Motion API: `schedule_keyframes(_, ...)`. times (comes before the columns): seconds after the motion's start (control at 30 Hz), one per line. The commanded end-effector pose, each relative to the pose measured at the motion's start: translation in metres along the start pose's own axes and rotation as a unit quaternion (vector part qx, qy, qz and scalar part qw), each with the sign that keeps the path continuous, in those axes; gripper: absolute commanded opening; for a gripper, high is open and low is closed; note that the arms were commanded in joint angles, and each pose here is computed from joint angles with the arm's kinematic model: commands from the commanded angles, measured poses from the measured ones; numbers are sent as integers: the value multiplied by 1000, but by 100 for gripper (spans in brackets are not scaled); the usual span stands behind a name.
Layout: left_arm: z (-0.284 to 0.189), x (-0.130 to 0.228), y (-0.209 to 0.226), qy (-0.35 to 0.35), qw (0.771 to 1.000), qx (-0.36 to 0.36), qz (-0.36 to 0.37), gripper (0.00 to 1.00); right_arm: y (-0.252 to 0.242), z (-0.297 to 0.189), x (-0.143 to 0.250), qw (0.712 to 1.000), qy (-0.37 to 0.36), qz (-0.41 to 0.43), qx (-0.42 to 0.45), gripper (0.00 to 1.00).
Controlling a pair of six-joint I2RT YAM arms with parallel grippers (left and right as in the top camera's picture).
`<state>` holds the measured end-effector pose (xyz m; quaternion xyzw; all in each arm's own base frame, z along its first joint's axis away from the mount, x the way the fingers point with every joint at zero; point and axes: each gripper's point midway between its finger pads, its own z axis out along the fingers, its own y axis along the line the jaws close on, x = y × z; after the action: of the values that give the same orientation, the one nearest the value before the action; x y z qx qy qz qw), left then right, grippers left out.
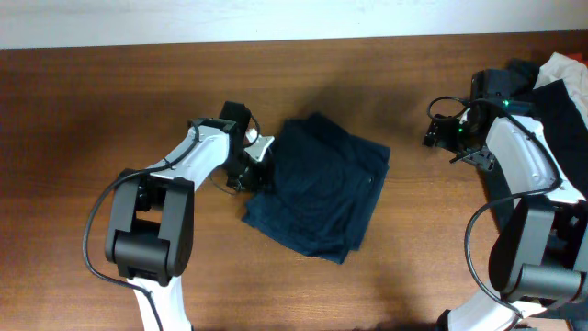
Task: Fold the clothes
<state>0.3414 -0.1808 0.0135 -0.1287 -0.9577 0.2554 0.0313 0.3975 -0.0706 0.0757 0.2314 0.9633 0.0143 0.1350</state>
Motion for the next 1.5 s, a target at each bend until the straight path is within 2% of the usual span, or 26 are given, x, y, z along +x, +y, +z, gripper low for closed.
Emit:
schedule_keyframes(0.0, -24, -25, 36, -66, 994, -33, -78, 1, 0, -5, -5, 1000, -9, 3, -1, 99)
schedule_keyframes(0.03, -42, -37, 76, -109, 983, -70, -131, 1, 0, -5, -5, 1000, -9, 3, -1, 98)
schedule_keyframes(0.1, -77, -48, 135, -175, 958, -89, -210, 1, 0, -5, -5, 1000, -9, 3, -1, 99)
schedule_keyframes(0.17, -121, -47, 203, -251, 911, -100, -311, 1, 0, -5, -5, 1000, -9, 3, -1, 99)
schedule_keyframes(0.2, -155, -34, 257, -304, 863, -117, -387, 1, 0, -5, -5, 1000, -9, 3, -1, 99)
schedule_keyframes(0.23, -192, -9, 313, -356, 801, -138, -461, 9, 0, -5, -5, 1000, -9, 3, -1, 99)
schedule_keyframes(0.27, -218, 8, 345, -393, 765, -142, -490, 9, 0, -5, -5, 1000, -9, 3, -1, 99)
schedule_keyframes(0.3, -241, 32, 375, -421, 734, -150, -512, 8, 0, -5, -5, 1000, -9, 3, -1, 99)
schedule_keyframes(0.33, -252, 50, 392, -434, 715, -154, -527, 5, 0, -5, -5, 1000, -9, 3, -1, 99)
schedule_keyframes(0.37, -260, 65, 404, -441, 700, -156, -540, 5, 0, -5, -5, 1000, -9, 3, -1, 99)
schedule_keyframes(0.4, -262, 79, 411, -444, 673, -144, -574, 5, 0, -5, -5, 1000, -9, 3, -1, 99)
schedule_keyframes(0.43, -260, 77, 411, -448, 655, -127, -595, 5, 0, -5, -5, 1000, -9, 3, -1, 99)
schedule_keyframes(0.5, -254, 63, 406, -451, 650, -114, -602, 5, 0, -5, -5, 1000, -9, 3, -1, 99)
schedule_keyframes(0.53, -249, 43, 403, -461, 652, -106, -593, 1, 0, -5, -5, 1000, -9, 3, -1, 99)
schedule_keyframes(0.6, -227, 13, 402, -470, 642, -79, -600, 1, 0, -5, -5, 1000, -9, 3, -1, 99)
schedule_keyframes(0.73, -196, -49, 403, -511, 670, -41, -537, 1, 0, -5, -5, 1000, -9, 3, -1, 99)
schedule_keyframes(0.87, -199, -55, 405, -519, 713, -98, -461, 1, 0, -5, -5, 1000, -9, 3, -1, 99)
schedule_keyframes(1.03, -218, -70, 403, -548, 735, -141, -373, 2, 0, -5, -5, 1000, -9, 3, -1, 99)
schedule_keyframes(1.13, -220, -81, 396, -557, 737, -143, -356, 2, 0, -5, -5, 1000, -9, 3, -1, 99)
schedule_keyframes(1.17, -222, -84, 393, -562, 735, -144, -350, 6, 0, -5, -5, 1000, -9, 3, -1, 99)
schedule_keyframes(1.27, -233, -103, 382, -591, 719, -159, -330, 4, 0, -5, -5, 1000, -9, 3, -1, 99)
schedule_keyframes(1.3, -234, -107, 379, -594, 716, -165, -327, 9, 0, -5, -5, 1000, -9, 3, -1, 99)
schedule_keyframes(1.33, -233, -110, 376, -595, 716, -167, -324, 49, 0, -5, -5, 1000, -9, 3, -1, 99)
schedule_keyframes(1.37, -232, -112, 374, -595, 718, -166, -322, 81, 0, -5, -5, 1000, -9, 3, -1, 99)
schedule_keyframes(1.4, -232, -112, 374, -595, 718, -166, -322, 99, 0, -5, -5, 1000, -9, 3, -1, 99)
schedule_keyframes(1.47, -240, -108, 374, -595, 715, -167, -326, 99, 0, -5, -5, 1000, -9, 3, -1, 99)
